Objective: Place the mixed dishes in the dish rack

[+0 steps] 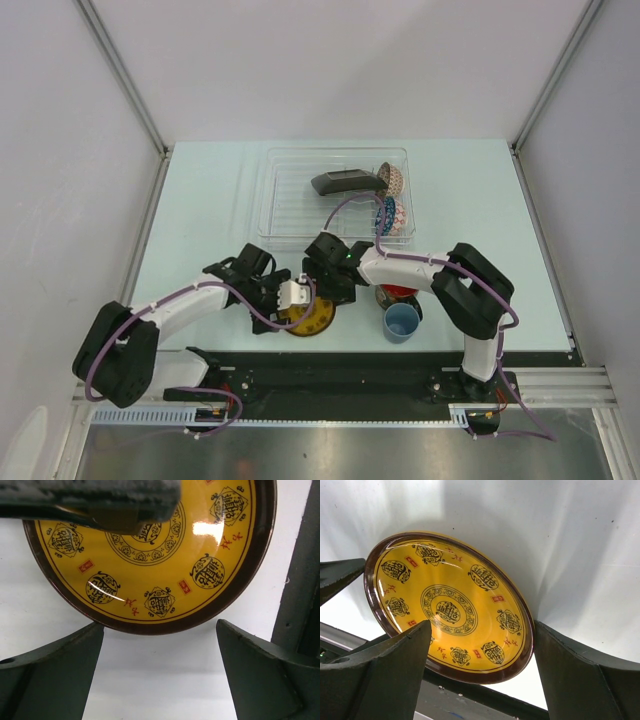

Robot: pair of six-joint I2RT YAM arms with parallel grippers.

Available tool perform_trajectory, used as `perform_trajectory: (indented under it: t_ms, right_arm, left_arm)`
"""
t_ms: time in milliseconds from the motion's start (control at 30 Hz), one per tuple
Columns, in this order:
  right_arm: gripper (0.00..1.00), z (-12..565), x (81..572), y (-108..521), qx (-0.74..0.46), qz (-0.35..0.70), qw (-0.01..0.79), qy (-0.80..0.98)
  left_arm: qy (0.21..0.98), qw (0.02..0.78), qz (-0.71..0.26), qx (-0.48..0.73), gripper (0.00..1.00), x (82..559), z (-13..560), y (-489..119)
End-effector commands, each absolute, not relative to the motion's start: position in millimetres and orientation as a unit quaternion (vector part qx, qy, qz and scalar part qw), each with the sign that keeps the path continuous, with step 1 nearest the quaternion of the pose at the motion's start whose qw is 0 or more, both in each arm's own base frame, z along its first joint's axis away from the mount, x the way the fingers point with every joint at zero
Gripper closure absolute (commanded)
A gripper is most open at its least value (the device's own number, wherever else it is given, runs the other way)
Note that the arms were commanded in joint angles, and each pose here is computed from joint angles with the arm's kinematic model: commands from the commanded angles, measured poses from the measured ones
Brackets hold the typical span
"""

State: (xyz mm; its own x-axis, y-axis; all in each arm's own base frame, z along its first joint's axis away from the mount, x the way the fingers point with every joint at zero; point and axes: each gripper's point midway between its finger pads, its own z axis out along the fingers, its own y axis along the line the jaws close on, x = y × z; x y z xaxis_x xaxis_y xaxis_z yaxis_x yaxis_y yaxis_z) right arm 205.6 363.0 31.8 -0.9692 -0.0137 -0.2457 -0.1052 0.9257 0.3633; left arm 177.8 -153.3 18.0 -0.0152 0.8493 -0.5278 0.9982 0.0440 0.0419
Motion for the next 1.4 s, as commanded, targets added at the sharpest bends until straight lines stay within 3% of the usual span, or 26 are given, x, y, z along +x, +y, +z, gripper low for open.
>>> perform_trajectory:
  t_ms: [0, 633, 867, 1000, 1367]
  right_arm:
    - [0.16, 28, 204, 376, -0.038, 0.206, 0.114, 0.971]
    - [0.22, 122, 197, 412, -0.081, 0.397, 0.081, 0.910]
    - [0.27, 140, 196, 417, -0.081, 0.422, 0.087, 0.899]
    - [0.35, 165, 201, 420, -0.072, 0.455, 0.102, 0.882]
    - [0.38, 174, 197, 420, -0.064, 0.470, 0.111, 0.874]
  left_arm:
    - [0.689, 0.231, -0.182, 0.663, 0.00, 183, 19, -167]
    - [0.695, 0.248, -0.197, 0.645, 0.00, 182, 30, -191]
    - [0.699, 0.250, -0.192, 0.642, 0.00, 181, 29, -189]
    - [0.702, 0.253, -0.194, 0.637, 0.00, 179, 32, -188]
    - [0.713, 0.267, -0.196, 0.618, 0.00, 183, 46, -191]
